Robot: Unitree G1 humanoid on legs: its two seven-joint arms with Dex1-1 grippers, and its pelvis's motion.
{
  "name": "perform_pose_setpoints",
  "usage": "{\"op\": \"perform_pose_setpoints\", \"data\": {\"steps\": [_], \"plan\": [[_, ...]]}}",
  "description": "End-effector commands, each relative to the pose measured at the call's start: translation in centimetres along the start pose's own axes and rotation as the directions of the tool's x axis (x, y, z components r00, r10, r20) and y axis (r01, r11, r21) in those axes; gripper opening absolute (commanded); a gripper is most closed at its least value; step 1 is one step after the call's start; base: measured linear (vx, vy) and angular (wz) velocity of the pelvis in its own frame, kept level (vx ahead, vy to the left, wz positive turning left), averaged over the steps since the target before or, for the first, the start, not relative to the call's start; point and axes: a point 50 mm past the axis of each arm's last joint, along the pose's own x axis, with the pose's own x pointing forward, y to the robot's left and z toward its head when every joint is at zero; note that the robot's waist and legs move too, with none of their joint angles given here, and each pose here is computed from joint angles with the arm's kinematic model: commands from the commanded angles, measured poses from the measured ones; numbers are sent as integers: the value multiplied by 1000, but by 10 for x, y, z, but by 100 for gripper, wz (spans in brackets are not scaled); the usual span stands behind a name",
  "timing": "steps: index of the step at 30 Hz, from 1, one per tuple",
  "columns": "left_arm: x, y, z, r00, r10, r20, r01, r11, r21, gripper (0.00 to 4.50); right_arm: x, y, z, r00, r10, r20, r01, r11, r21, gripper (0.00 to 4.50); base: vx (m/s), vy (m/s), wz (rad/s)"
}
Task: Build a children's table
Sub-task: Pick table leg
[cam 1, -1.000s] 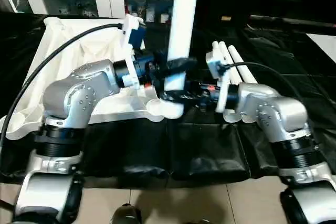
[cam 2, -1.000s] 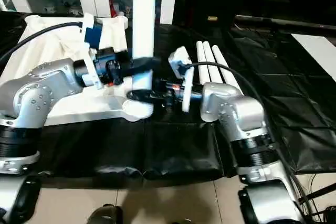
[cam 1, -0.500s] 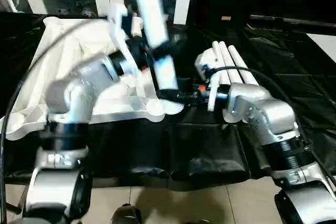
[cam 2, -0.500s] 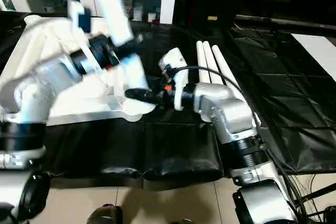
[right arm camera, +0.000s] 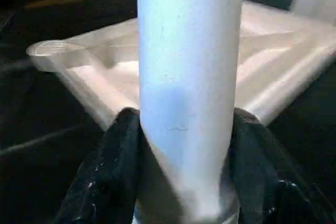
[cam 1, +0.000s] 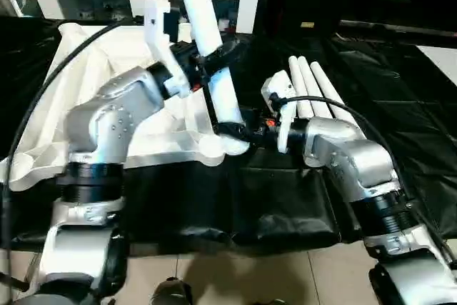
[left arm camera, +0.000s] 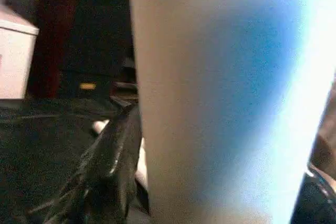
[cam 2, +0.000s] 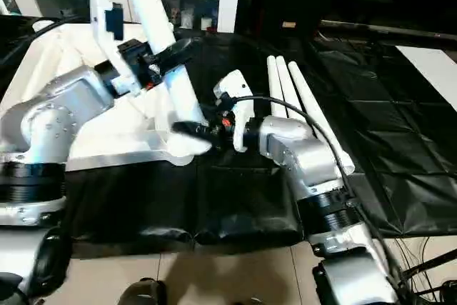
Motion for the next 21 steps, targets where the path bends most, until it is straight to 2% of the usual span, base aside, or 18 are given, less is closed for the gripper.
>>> {"op": "perform_pose_setpoints", "data": {"steps": [1, 3, 5, 6, 11, 16, 21], "plan": [[3, 10, 0, 990, 141, 29, -141, 990, 4, 268, 8, 2, 2, 995, -102, 12, 103, 989, -111, 194, 0, 0, 0], [5, 15, -3, 974, 221, 46, -221, 975, 15, 251, 16, 4, 3, 980, -195, 31, 197, 967, -158, 194, 0, 0, 0], [6, 16, -5, 969, 242, 52, -244, 970, 17, 237, 19, 5, 4, 974, -221, 40, 225, 961, -163, 194, 0, 0, 0], [7, 17, -6, 962, 267, 60, -269, 963, 20, 216, 22, 7, 4, 968, -247, 48, 251, 952, -175, 193, 0, 0, 0], [7, 21, -5, 925, 367, 102, -369, 929, -2, 200, 27, 5, 6, 919, -387, 81, 395, 898, -193, 192, 0, 0, 0], [9, 19, -7, 919, 378, 113, -379, 925, -14, 187, 28, 0, 10, 885, -450, 119, 465, 863, -196, 191, 0, 0, 0], [12, 15, -4, 932, 337, 135, -336, 941, -29, 180, 30, 1, 14, 892, -427, 150, 450, 868, -207, 191, 0, 0, 0]]}}
